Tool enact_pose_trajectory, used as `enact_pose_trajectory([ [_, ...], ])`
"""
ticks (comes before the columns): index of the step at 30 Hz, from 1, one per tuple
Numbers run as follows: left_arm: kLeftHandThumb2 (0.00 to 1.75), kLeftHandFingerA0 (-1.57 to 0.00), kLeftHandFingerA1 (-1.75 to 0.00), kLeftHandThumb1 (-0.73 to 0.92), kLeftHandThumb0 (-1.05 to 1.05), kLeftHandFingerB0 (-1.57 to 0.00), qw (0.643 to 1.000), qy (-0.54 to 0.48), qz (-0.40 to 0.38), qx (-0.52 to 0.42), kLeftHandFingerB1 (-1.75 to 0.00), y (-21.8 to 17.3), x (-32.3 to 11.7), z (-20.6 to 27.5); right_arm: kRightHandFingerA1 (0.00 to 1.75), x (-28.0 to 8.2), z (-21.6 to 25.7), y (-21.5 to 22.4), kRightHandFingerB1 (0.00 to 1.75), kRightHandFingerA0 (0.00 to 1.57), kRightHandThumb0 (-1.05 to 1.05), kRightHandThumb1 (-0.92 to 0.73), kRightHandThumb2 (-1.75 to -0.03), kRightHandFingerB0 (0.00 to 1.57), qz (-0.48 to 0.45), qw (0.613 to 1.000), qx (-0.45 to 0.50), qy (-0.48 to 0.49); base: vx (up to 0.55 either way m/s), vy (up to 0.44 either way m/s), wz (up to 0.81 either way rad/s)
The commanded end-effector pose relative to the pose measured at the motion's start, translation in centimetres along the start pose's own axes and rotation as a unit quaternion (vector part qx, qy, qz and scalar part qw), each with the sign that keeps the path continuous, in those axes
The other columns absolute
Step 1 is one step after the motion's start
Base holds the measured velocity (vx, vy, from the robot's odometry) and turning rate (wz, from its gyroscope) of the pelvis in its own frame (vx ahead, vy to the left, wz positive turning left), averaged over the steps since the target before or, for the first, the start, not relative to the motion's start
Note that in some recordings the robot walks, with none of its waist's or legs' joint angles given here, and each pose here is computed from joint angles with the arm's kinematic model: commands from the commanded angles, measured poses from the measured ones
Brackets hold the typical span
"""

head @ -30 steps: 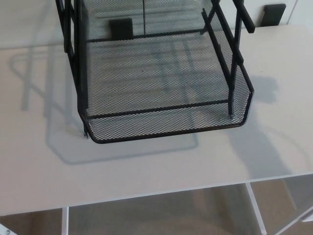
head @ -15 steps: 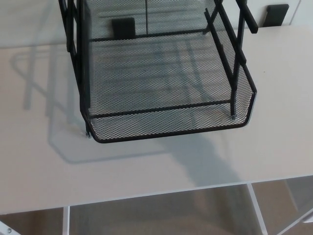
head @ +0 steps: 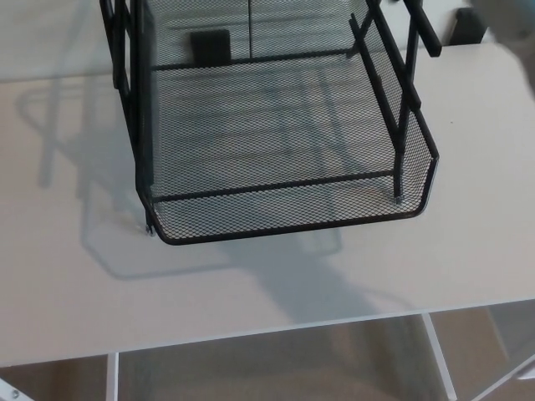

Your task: The robot walks towards a desk on which a file tray is kept in the middle and a stapler is kept to its right. The robot lifts the stapler using its right hand and places it on the file tray.

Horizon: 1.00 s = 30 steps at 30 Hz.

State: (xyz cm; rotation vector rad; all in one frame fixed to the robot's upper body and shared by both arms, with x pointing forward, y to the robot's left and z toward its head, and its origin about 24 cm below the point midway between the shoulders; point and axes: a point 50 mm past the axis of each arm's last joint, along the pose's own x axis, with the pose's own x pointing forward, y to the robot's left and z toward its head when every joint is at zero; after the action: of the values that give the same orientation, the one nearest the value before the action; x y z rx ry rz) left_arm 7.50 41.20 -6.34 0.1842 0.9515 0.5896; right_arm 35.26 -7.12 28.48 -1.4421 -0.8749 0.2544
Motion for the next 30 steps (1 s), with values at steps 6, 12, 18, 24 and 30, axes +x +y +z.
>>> enact_pose_trajectory([
  [6, 0.95, -0.77, -0.8, 0.51, -0.5, -0.71, 1.0, -0.028, -0.001, 0.008, -0.75, 0.0, 0.1, 0.7, 1.75, -1.4, 1.7, 4.9, 1.46, 0.87, -0.26, -0.6, -0.74, 0.73, 0.097, 0.995, 0.007, -0.016, 0.0, 0.0, 0.0],
  [12, 0.96, -0.74, -0.78, 0.52, -0.5, -0.66, 0.999, -0.031, -0.003, 0.013, -0.73, 0.1, -0.1, 0.7, 1.36, -2.8, 1.4, 7.3, 1.19, 1.12, -0.4, -0.59, -0.97, 0.85, 0.159, 0.987, 0.008, 0.014, 0.0, 0.0, 0.0],
  [18, 0.95, -0.77, -0.79, 0.51, -0.5, -0.69, 0.999, -0.03, 0.001, 0.014, -0.74, 0.1, -0.1, 0.7, 1.75, -2.9, 0.8, 8.0, 1.53, 0.8, -0.26, -0.75, -0.66, 0.65, 0.221, 0.974, 0.025, 0.046, 0.0, 0.0, 0.0],
  [24, 0.95, -0.77, -0.79, 0.52, -0.5, -0.67, 0.999, -0.028, 0.002, 0.02, -0.72, 0.2, -0.2, 0.6, 0.65, -3.1, 0.3, 8.3, 0.31, 0.38, -0.46, -0.71, -0.61, 0.1, 0.23, 0.971, 0.032, 0.063, 0.0, 0.0, 0.0],
  [30, 0.95, -0.78, -0.8, 0.51, -0.5, -0.69, 0.999, -0.029, 0.003, 0.016, -0.74, 0.1, -0.1, 0.6, 0.04, -2.5, 0.6, 7.3, 0.01, 0.0, -1.01, -0.53, -0.78, 0.0, 0.256, 0.964, -0.011, 0.063, 0.0, 0.0, 0.0],
])
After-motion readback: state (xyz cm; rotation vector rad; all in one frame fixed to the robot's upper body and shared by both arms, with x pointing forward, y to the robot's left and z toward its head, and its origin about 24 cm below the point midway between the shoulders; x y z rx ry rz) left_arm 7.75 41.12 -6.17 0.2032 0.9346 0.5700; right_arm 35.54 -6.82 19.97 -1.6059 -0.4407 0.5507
